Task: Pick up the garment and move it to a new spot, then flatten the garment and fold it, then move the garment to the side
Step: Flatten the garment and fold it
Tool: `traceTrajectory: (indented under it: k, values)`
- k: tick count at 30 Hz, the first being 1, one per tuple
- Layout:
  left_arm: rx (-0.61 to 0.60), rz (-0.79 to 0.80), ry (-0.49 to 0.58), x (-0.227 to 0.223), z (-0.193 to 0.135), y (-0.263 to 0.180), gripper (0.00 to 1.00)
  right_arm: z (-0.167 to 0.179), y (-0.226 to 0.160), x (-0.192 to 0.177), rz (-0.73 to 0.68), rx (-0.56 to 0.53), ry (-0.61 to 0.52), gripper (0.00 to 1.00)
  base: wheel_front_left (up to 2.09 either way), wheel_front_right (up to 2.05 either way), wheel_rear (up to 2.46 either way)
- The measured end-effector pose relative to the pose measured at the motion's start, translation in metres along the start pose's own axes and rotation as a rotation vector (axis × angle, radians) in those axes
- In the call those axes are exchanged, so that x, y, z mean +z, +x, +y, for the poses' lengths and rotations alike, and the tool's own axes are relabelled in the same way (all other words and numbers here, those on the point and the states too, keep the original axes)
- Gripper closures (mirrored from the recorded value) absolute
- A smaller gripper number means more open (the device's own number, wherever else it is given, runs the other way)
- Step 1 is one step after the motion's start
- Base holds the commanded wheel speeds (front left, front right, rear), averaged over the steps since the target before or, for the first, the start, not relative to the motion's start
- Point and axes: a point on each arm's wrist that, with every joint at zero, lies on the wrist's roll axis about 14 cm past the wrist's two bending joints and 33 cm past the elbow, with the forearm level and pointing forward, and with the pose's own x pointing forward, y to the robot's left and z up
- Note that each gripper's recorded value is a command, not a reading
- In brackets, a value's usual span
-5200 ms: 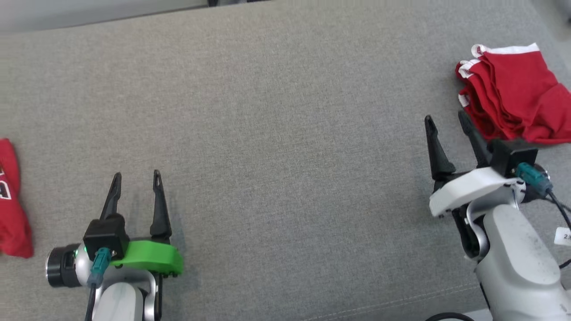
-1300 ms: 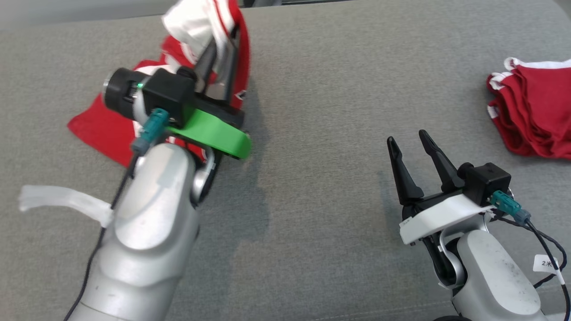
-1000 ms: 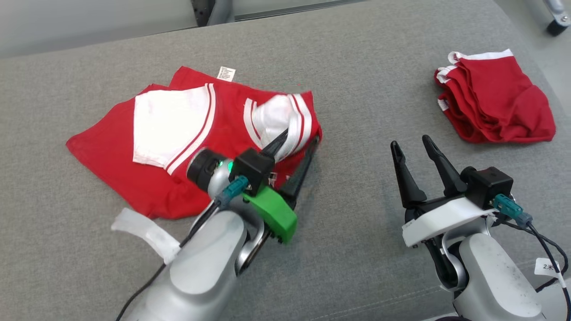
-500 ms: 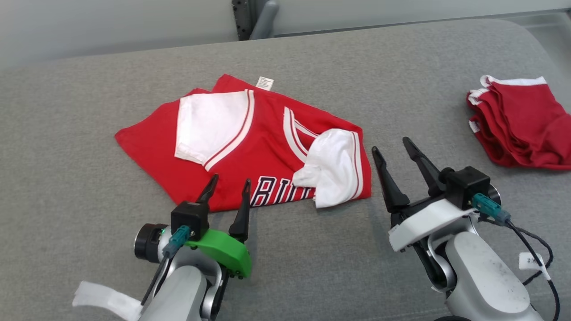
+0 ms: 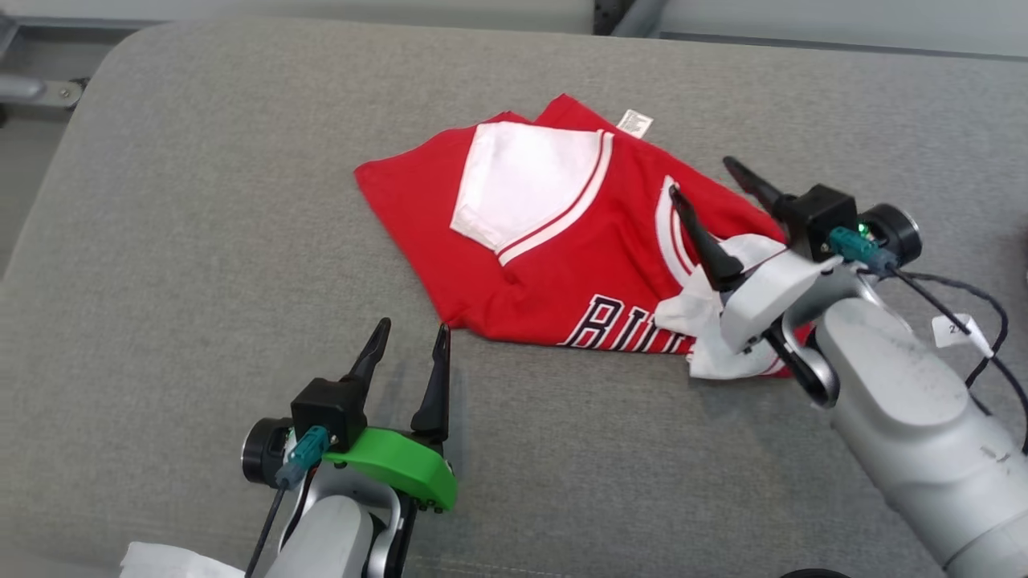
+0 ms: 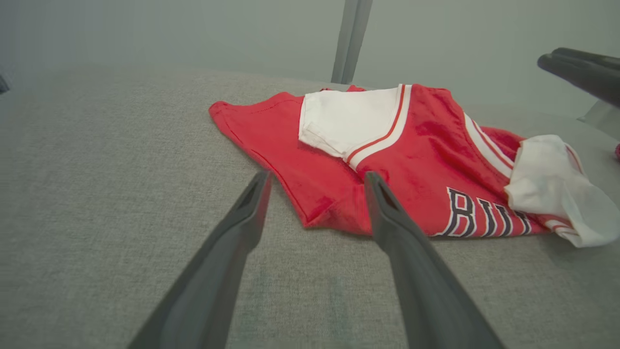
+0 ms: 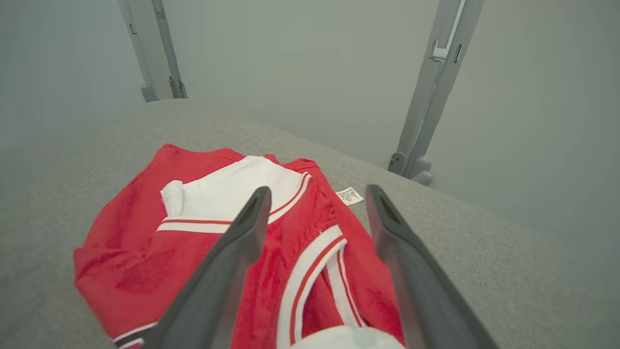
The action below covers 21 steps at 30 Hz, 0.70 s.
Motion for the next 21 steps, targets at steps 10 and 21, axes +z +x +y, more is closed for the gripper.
traceTrajectory:
  k: [10, 21]
  values:
    - [0.106, 0.035, -0.027, -0.01, 0.026, -0.008, 0.0, 0.002, 0.06, -0.047, 0.157, 0.091, -0.021, 0.0, 0.0, 0.0, 0.0]
    - [0.192, 0.082, -0.015, -0.025, 0.05, -0.009, 0.0, 0.018, 0.089, -0.096, 0.244, 0.153, 0.031, 1.0, 0.0, 0.0, 0.0]
